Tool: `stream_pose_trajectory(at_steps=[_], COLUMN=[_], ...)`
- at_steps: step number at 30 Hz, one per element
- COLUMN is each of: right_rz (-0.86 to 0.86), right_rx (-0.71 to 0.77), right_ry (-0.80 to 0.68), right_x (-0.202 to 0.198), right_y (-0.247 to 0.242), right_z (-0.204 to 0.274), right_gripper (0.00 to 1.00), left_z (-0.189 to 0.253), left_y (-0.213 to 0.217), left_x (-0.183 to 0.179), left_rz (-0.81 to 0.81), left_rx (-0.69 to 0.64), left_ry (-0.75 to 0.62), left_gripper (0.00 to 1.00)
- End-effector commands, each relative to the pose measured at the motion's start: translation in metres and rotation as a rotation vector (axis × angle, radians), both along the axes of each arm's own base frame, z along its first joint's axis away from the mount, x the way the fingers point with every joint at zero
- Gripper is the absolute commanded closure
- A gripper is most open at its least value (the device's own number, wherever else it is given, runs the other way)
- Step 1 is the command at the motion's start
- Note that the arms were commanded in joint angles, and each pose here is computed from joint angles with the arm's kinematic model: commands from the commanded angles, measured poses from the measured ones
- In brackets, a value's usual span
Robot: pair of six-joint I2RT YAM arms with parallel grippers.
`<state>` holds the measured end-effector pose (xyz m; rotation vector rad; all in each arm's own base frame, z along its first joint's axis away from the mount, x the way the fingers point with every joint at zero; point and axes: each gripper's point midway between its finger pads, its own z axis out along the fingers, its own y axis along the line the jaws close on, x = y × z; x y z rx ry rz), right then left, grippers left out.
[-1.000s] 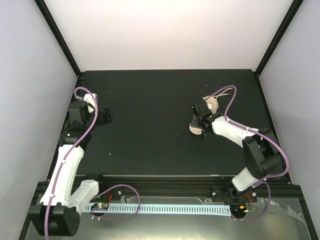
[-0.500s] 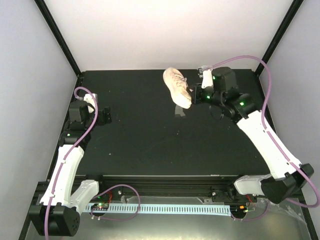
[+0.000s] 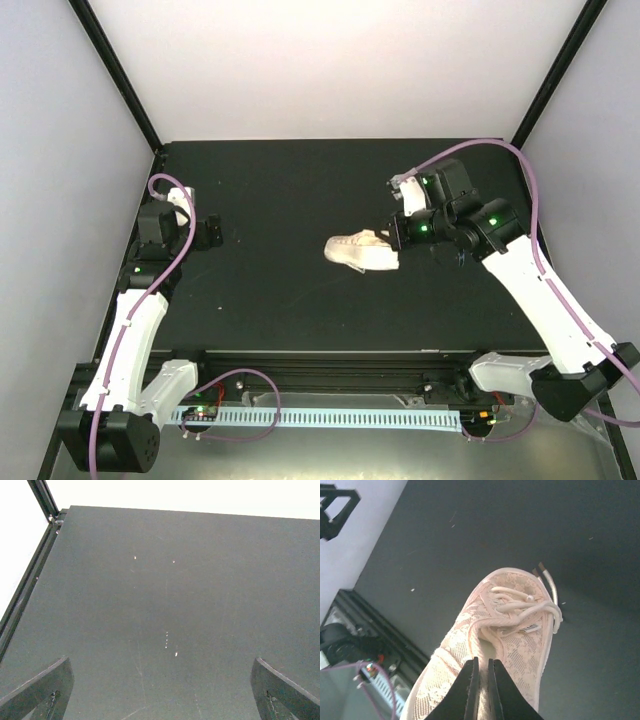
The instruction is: Tie the shoes
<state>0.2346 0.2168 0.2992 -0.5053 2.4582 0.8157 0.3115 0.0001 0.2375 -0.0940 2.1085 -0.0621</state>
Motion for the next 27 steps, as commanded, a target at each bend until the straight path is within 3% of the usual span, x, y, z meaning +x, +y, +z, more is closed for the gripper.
stream_pose_trajectory(at_steps=[1,7,11,19,27], right_rz=[-0.104,-0.119,-0.126,-0.083,-0.054], right_rx=[-0.035,0.056,0.14,0.16,0.131], right_ry=[-0.226,-0.557,-0.698,-0.544,-0.442], right_x=[0.039,0.081,0.089,0.07,0.028], right_y=[-0.01,0.004,0.01,0.025,0.026], right_z=[0.029,0.091,0.095,-0.04,-0.103], right_gripper=[0.98,0.98,0.98,0.98,0.98], left_z=[0.0,-0.001,-0.001,-0.002,-0.003], left_y=[-0.001,-0.002,-0.001,-0.002,-0.004], left_x=[-0.001,-0.001,-0.001,0.0,0.0], left_rz=[-0.01,-0.01,-0.007,-0.014,-0.02], left_rx=[-0.009,-0.012,-0.009,-0.014,-0.017], left_ry=[0.005,0.008,0.008,0.013,0.016], left_gripper=[0.01,0.01,0.01,0.01,0.01])
